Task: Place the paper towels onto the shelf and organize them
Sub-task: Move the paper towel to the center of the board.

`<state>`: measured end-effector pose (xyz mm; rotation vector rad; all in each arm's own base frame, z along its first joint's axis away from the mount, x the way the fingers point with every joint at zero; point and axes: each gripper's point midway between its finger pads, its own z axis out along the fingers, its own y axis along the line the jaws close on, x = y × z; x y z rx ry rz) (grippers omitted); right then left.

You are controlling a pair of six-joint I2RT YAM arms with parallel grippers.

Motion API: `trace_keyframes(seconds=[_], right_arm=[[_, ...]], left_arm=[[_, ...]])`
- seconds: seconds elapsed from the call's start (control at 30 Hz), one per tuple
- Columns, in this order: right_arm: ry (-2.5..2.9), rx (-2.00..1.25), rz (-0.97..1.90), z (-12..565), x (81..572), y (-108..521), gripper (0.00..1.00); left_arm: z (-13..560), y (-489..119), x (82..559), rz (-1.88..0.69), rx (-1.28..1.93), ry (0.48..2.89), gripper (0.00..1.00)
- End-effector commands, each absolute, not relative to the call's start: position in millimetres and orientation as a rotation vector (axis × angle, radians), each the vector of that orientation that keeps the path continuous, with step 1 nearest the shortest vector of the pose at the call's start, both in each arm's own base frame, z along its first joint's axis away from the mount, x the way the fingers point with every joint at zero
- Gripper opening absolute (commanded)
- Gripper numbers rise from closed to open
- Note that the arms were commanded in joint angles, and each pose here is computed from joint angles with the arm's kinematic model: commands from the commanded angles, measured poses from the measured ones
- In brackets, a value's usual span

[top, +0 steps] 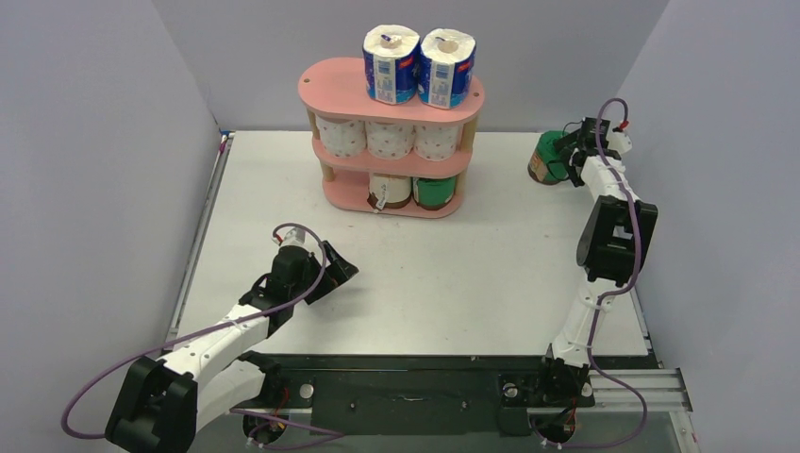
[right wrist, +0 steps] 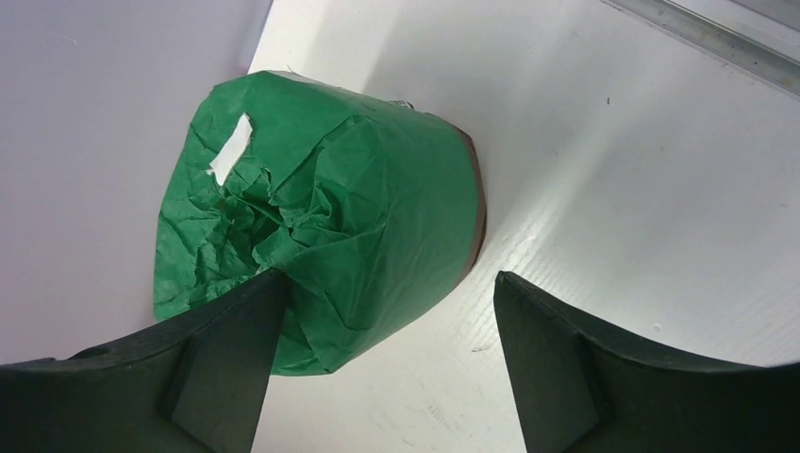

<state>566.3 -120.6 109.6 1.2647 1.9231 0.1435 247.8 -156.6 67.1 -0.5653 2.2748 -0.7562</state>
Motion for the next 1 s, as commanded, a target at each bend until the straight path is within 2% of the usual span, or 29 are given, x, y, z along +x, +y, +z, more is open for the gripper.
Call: trace_keyframes(seconds=[0.0, 0.2, 0.43, 0.6, 0.73, 0.97], right_arm=[[1.894, 1.221, 0.154, 123, 582, -117, 0.75], [1.909, 1.226, 0.156, 114, 584, -116, 0.69], [1.922, 1.243, 0.165, 103, 588, -116, 0.77], [1.916, 1.249, 0.182, 102, 595, -118, 0.75], [1.916, 1.258, 0.191, 99, 597, -118, 0.67], [1.898, 1.249, 0.191, 105, 591, -117, 0.46]], left_arm=[[95, -160, 267, -0.785, -0.542, 2.178, 0.96], [91, -160, 267, -0.781, -0.551, 2.191, 0.96], [86, -160, 266, -0.775, -0.563, 2.209, 0.96], [84, -160, 266, -0.772, -0.568, 2.213, 0.96], [82, -161, 267, -0.767, -0.572, 2.223, 0.96], [79, -161, 267, -0.767, -0.581, 2.237, 0.96]])
